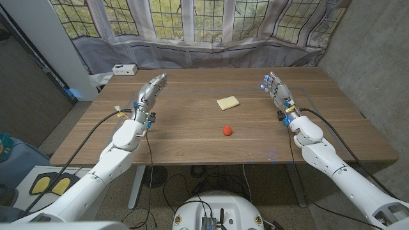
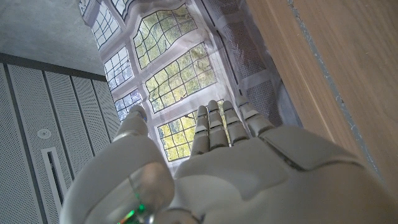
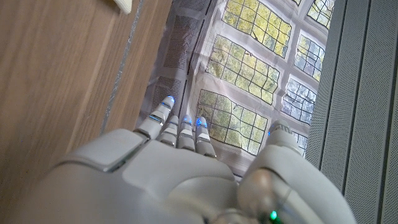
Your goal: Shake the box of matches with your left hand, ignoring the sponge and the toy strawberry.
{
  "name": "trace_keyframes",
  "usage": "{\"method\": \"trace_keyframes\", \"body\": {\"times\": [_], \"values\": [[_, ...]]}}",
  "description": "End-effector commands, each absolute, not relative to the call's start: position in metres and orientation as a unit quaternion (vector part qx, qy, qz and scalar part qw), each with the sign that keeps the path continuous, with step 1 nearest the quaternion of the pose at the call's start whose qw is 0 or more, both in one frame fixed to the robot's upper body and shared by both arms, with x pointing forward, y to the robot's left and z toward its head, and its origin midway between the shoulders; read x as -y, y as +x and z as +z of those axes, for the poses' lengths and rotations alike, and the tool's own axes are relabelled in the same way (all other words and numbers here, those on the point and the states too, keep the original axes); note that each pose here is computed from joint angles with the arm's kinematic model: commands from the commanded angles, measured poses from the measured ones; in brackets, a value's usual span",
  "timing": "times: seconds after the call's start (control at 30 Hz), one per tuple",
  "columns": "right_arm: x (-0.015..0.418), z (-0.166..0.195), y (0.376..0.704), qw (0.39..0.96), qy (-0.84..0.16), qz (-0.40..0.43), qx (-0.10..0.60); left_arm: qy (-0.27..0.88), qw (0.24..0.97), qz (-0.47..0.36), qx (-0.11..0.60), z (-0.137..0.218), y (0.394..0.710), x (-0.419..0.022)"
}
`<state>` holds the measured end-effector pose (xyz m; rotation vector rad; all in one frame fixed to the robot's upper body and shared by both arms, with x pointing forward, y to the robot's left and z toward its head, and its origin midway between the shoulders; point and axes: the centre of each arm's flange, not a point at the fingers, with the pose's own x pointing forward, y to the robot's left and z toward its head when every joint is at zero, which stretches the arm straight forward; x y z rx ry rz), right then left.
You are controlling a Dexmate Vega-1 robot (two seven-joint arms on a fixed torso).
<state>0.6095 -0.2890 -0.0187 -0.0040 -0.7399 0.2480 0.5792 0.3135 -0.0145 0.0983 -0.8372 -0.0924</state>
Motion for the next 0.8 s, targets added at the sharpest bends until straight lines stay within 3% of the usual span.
{"method": "trace_keyframes", "body": {"times": [0.03,0.8], "values": [[0.287,-0.019,0.602,0.923,-0.003,0.109,0.37,0.063,0.906,-0.027,0.419,-0.019,0.556,-0.33],[0.278,-0.023,0.592,0.926,0.012,0.1,0.363,0.1,0.899,-0.011,0.427,-0.034,0.534,-0.347]]}}
